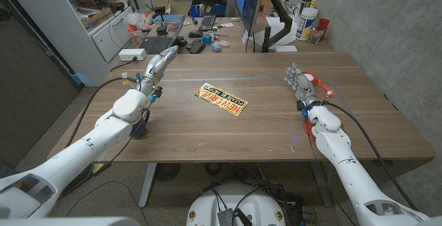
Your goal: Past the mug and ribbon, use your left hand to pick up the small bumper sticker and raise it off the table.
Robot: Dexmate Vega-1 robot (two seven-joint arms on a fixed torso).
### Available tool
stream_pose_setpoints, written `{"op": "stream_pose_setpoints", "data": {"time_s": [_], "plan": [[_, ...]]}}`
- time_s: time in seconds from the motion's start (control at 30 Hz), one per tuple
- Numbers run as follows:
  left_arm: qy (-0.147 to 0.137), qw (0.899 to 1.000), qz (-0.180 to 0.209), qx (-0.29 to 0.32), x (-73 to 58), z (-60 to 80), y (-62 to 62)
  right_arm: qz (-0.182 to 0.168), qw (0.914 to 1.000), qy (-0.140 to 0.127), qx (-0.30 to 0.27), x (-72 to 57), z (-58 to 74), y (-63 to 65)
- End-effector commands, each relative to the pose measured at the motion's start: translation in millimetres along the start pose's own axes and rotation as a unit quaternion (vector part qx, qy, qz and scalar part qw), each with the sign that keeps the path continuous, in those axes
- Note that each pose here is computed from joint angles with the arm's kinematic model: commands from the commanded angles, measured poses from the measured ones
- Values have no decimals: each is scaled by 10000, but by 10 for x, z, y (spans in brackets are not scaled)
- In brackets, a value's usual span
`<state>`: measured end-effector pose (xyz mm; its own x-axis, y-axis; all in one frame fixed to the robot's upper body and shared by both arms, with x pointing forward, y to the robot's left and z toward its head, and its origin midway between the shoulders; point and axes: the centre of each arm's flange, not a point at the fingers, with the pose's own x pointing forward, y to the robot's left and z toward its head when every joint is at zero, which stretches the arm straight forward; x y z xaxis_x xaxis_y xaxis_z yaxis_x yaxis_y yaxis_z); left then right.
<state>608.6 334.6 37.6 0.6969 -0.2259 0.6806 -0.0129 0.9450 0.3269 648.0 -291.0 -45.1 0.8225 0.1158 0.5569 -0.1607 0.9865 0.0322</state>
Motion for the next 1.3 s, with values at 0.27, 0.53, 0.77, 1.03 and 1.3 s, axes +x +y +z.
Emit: {"op": "stream_pose_setpoints", "data": {"time_s": [0.27, 0.53, 0.77, 1.03, 1.3], "plan": [[-204, 9986, 71, 478, -14, 44, 94, -6, 10000, 60, -17, 40, -13, 36], [-207, 9974, 109, 687, -21, 93, 163, 22, 10000, 66, -33, 51, -15, 48], [-358, 9914, 168, 1248, 2, 137, 198, 8, 10000, 85, -33, 38, -26, 44], [-449, 9849, 192, 1663, 63, 182, 218, -28, 9999, 96, -22, 19, -35, 45], [-588, 9767, 155, 2059, 112, 239, 196, -26, 10000, 83, -13, 31, -37, 56]]}}
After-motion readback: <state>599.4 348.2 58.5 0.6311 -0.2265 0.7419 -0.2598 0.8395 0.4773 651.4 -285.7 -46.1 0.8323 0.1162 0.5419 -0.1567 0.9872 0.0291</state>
